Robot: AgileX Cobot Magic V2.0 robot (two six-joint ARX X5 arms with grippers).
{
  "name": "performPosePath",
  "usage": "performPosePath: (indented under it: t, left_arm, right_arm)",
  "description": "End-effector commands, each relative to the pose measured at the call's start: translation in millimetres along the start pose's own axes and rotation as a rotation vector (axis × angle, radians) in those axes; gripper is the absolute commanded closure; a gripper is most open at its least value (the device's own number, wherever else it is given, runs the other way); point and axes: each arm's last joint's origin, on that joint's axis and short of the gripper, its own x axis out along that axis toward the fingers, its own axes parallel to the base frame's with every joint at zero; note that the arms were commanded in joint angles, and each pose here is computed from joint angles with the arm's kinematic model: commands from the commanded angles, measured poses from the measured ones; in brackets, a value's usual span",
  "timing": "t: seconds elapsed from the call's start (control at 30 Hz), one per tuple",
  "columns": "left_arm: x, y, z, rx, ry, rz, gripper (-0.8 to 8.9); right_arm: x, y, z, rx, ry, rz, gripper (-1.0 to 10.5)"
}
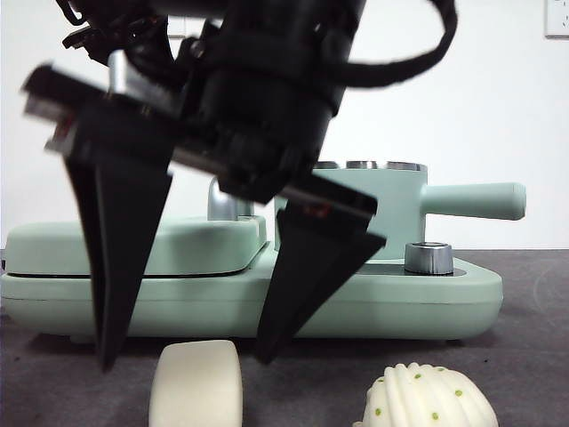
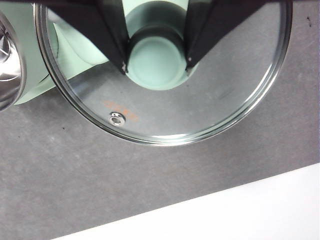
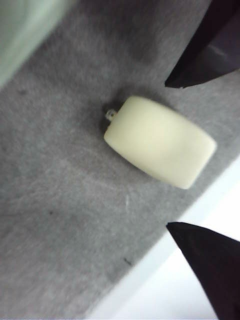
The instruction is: Put the buns in a small steamer
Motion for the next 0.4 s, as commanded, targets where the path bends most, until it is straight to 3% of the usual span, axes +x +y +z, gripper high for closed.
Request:
performPosePath:
  t: [0.03, 0.1, 0.4]
  left_arm:
    - [-11.2, -1.9, 13.6, 0.024, -0.070, 0.001, 7.98]
    - [-11.2, -1.9, 13.6, 0.024, -0.070, 0.001, 7.98]
    - [-11.2, -2.1, 13.5, 0.024, -0.070, 0.001, 7.98]
  right_arm:
    - [7.9, 6.6, 3.2, -0.007, 0.000, -0.009, 6.2]
    - [8.9, 5.9, 3.5, -0.011, -0.006, -0.029, 6.8]
    - [13.8, 4.5, 3.3, -0.010, 0.006, -0.051, 7.9]
